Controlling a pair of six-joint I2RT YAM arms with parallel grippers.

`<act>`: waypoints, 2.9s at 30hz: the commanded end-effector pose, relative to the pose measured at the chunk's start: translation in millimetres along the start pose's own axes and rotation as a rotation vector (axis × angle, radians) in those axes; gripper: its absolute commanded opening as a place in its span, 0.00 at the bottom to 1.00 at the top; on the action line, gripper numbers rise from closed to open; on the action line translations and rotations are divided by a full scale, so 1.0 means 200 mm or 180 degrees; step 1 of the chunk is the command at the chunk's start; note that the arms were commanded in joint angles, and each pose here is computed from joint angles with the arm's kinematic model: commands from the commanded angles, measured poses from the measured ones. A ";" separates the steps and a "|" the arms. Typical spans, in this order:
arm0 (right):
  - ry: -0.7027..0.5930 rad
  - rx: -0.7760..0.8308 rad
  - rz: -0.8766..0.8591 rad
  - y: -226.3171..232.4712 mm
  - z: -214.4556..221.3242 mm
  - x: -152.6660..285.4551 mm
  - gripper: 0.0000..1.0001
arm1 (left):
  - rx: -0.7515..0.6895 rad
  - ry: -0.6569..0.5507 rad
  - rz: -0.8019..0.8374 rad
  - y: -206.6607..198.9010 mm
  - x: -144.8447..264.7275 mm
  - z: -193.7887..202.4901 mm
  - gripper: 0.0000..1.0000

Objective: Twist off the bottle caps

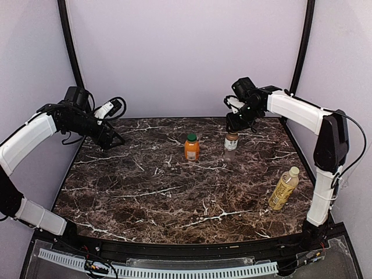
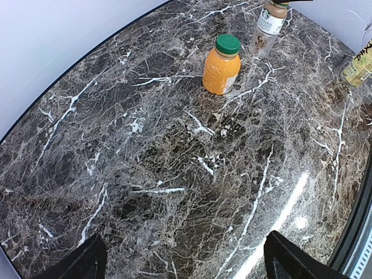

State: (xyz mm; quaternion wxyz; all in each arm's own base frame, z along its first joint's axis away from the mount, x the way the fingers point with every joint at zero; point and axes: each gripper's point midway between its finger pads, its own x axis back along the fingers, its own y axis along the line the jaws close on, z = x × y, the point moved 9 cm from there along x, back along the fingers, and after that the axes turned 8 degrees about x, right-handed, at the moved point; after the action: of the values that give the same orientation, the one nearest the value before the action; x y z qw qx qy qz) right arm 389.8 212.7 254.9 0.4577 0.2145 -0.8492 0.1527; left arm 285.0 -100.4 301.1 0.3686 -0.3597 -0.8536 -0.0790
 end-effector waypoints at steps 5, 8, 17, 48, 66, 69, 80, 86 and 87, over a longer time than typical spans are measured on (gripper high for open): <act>0.0051 0.0076 -0.0181 0.04 0.01 0.03 0.00 | -0.0005 -0.0012 0.0098 -0.04 0.05 -0.04 0.94; -0.0123 0.0113 -0.0350 0.07 -0.02 0.15 0.00 | -0.0053 0.0056 0.0088 -0.05 0.07 -0.05 0.93; -0.1305 0.0224 -0.1567 0.32 -0.11 0.73 0.00 | -0.0755 0.0145 -0.0095 -0.21 0.27 -0.14 0.98; -0.2192 0.0157 -0.3058 0.80 -0.13 0.86 0.00 | -0.1442 -0.0491 -0.0223 -0.90 -0.08 -0.43 0.79; -0.2240 0.0205 -0.3034 0.80 -0.12 0.88 0.00 | -0.1436 -0.0415 -0.0198 -0.78 -0.04 -0.39 0.72; -0.2232 0.0217 -0.3055 0.80 -0.12 0.88 0.00 | -0.1502 -0.0402 -0.0133 -0.78 -0.03 -0.38 0.71; -0.2212 0.0262 -0.3099 0.81 -0.12 0.87 0.31 | -0.1581 -0.0413 -0.0060 -0.79 -0.03 -0.37 0.45; -0.2097 0.0088 -0.2863 0.76 -0.09 0.88 0.72 | -0.1861 -0.0552 -0.0692 -0.72 -0.02 -0.40 0.44; -0.2054 0.0051 -0.2851 0.76 -0.09 0.87 0.75 | -0.2020 -0.0532 -0.0813 -0.72 -0.04 -0.39 0.43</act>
State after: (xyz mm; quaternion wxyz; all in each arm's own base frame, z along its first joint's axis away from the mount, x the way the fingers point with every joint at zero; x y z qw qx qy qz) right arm 246.3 322.0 394.7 0.1888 0.6094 -0.7607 -0.1194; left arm 233.3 -254.4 363.3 0.2052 -0.4128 -0.8370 -0.2949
